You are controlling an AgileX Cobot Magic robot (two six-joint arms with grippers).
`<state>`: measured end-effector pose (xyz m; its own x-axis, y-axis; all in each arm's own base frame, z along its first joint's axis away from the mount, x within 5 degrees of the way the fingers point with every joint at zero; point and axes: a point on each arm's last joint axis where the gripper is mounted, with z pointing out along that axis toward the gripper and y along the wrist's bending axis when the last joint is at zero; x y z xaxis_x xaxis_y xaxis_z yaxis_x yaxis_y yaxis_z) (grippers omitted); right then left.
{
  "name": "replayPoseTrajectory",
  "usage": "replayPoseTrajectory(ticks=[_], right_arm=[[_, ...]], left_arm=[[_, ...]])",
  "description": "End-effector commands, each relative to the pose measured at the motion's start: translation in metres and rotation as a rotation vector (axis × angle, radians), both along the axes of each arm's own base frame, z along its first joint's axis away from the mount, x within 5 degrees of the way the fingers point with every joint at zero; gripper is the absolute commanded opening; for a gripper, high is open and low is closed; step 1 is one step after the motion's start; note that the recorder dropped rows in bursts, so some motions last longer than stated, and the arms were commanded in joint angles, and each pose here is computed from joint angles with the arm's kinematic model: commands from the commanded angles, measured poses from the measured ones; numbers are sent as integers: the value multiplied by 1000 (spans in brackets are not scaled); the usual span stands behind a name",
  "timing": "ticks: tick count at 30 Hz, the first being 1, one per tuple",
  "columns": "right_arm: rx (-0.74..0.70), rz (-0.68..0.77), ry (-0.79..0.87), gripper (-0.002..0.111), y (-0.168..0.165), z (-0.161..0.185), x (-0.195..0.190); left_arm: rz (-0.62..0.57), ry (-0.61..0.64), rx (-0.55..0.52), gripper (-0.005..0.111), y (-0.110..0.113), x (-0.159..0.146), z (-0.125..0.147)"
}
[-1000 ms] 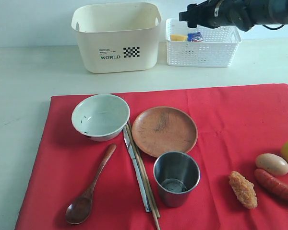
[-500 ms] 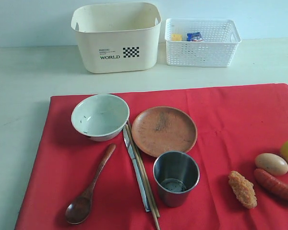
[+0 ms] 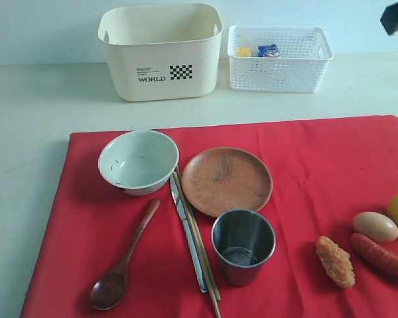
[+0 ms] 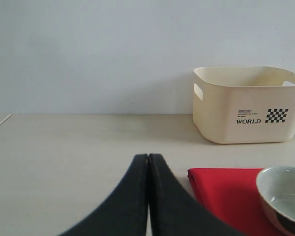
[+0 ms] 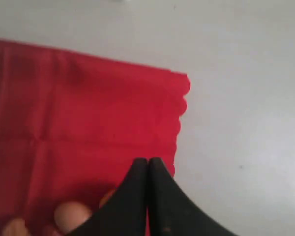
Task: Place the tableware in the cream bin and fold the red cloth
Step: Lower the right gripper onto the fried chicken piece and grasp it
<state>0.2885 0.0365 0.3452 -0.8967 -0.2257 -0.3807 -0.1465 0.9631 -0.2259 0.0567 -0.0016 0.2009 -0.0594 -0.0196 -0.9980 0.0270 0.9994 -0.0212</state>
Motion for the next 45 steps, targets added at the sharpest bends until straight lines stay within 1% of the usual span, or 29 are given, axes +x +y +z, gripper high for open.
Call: replayPoseTrajectory(ticks=[1, 3, 5, 7, 10, 11, 12, 14, 15, 16, 17, 18, 19, 20, 22, 41, 43, 45], right_arm=[[73, 94, 128, 0, 7, -15, -22], [167, 161, 188, 0, 16, -27, -34], [260, 201, 184, 0, 24, -38, -39], [304, 220, 198, 0, 29, -52, -45], [259, 246, 268, 0, 35, -77, -55], [226, 244, 316, 1, 40, -93, -61], [209, 249, 334, 2, 44, -100, -64], [155, 295, 343, 12, 58, -116, -72], [141, 327, 353, 20, 69, -123, -75], [134, 348, 363, 24, 74, -128, -77], [115, 367, 393, 32, 82, -138, -80], [102, 356, 408, 37, 84, -143, -80], [76, 319, 434, 45, 86, -154, -81], [37, 325, 469, 52, 86, -165, -83], [22, 322, 503, 56, 87, -177, -83], [-8, 299, 617, 55, 92, -217, -77], [-9, 298, 618, 51, 92, -218, -77], [-9, 298, 618, 42, 92, -218, -77]], left_arm=[[1, -5, -15, 1, 0, 0, -1], [1, -5, -15, 1, 0, 0, -1], [1, -5, -15, 1, 0, 0, -1], [1, -5, -15, 1, 0, 0, -1], [1, -5, -15, 1, 0, 0, -1], [1, -5, -15, 1, 0, 0, -1], [1, -5, -15, 1, 0, 0, -1], [1, -5, -15, 1, 0, 0, -1], [1, -5, -15, 1, 0, 0, -1], [1, -5, -15, 1, 0, 0, -1], [1, -5, -15, 1, 0, 0, -1], [1, -5, -15, 1, 0, 0, -1], [1, -5, -15, 1, 0, 0, -1], [1, -5, -15, 1, 0, 0, -1], [1, -5, -15, 1, 0, 0, -1], [1, -5, -15, 1, 0, 0, -1], [1, -5, -15, 1, 0, 0, -1], [1, -5, -15, 1, 0, 0, -1]])
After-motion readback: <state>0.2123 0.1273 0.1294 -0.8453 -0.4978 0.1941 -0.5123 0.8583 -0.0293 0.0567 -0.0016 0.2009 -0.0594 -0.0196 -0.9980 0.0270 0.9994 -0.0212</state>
